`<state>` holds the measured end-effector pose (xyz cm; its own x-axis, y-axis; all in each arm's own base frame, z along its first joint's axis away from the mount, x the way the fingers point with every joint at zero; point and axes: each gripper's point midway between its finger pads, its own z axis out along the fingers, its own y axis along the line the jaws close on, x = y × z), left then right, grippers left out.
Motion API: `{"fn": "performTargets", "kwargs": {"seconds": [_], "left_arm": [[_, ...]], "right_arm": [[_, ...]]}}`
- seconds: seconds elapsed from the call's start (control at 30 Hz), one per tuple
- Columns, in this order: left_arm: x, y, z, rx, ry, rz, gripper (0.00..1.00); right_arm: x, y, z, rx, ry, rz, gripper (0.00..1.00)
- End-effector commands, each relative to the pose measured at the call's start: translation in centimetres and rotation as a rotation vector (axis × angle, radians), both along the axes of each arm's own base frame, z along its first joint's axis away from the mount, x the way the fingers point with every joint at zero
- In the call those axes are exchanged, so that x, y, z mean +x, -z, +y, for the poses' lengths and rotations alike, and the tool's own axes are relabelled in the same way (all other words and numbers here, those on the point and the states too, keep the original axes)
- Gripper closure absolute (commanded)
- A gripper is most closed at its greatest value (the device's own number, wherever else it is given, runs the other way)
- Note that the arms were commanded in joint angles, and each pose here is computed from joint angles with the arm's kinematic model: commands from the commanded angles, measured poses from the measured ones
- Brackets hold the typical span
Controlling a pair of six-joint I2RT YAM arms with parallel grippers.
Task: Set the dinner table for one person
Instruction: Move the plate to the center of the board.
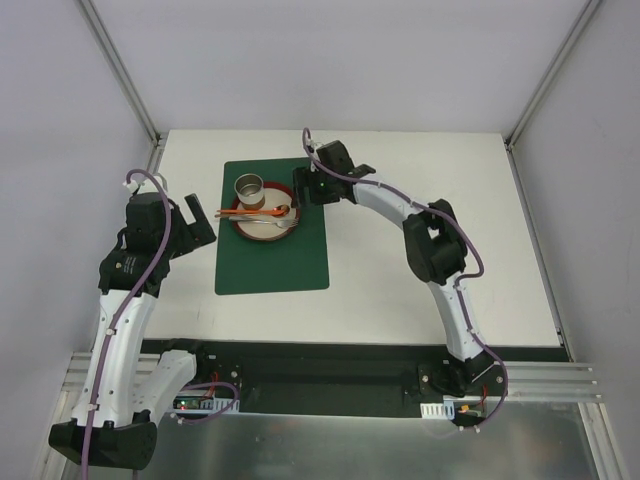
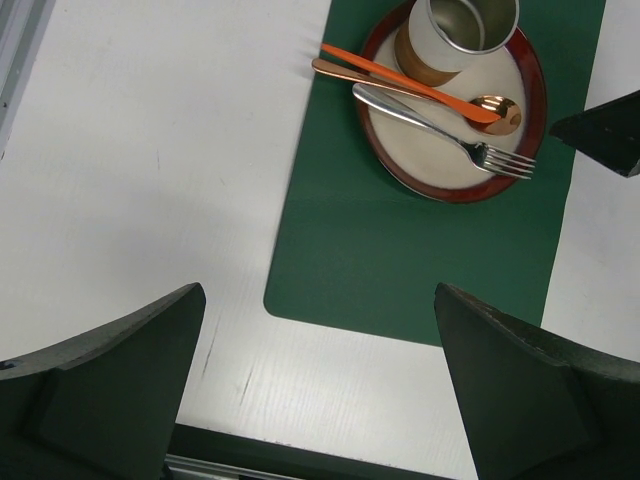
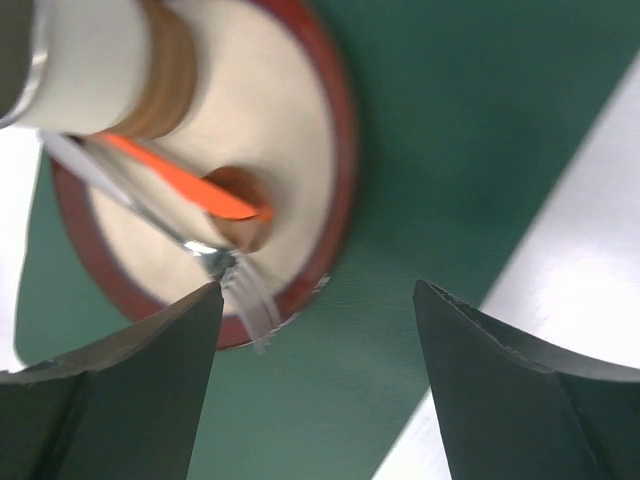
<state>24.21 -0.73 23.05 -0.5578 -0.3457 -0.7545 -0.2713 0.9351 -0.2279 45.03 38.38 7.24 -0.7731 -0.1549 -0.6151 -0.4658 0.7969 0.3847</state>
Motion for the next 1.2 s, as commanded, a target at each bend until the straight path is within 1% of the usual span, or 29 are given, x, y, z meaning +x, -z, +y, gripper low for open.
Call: {"fn": "performTargets", "kwargs": {"seconds": [0.0, 0.2, 0.23, 0.37, 0.53, 0.63, 0.7, 0.77, 0.83, 1.17], "left_arm": [[0.3, -1.7, -0.1, -0.015, -0.003, -0.053, 0.01], [0.4, -2.0, -0.4, -0.024, 0.015, -0.056, 0.01], [0.4, -2.2, -0.4, -0.025, 0.014, -0.064, 0.01], [0.1, -1.9, -0.3, -0.023, 0.006, -0.060, 0.01], [0.0, -1.8, 0.0, -0.011, -0.005, -0.062, 0.01], [0.1, -1.8, 0.0, -0.006, -0.004, -0.059, 0.01], [0.2, -1.8, 0.1, -0.003, -0.007, -0.060, 0.01], [0.2, -1.6, 0.1, -0.003, -0.007, -0.052, 0.01], [0.2, -1.5, 0.1, -0.002, -0.007, -0.048, 0.01], [0.2, -1.6, 0.4, 0.011, -0.015, -0.051, 0.01]], "right_arm": [[-1.2, -7.2, 2.2, 0.096, -0.104, -0.115, 0.20], [-1.7, -7.5, 2.5, 0.121, -0.117, -0.104, 0.29], [-2.1, -6.6, 2.3, 0.118, -0.118, -0.082, 0.30], [-2.7, -5.3, 2.1, 0.132, -0.109, -0.059, 0.31], [-2.9, -3.7, 2.4, 0.151, -0.105, -0.021, 0.36], [-2.8, -3.0, 2.7, 0.162, -0.106, -0.005, 0.37], [-2.6, -3.0, 2.7, 0.168, -0.105, -0.003, 0.40], [-2.5, -2.7, 2.8, 0.171, -0.107, 0.006, 0.42], [-2.4, -2.3, 2.9, 0.175, -0.107, 0.014, 0.46], [-1.7, -0.3, 2.6, 0.205, -0.081, 0.066, 0.47]]}}
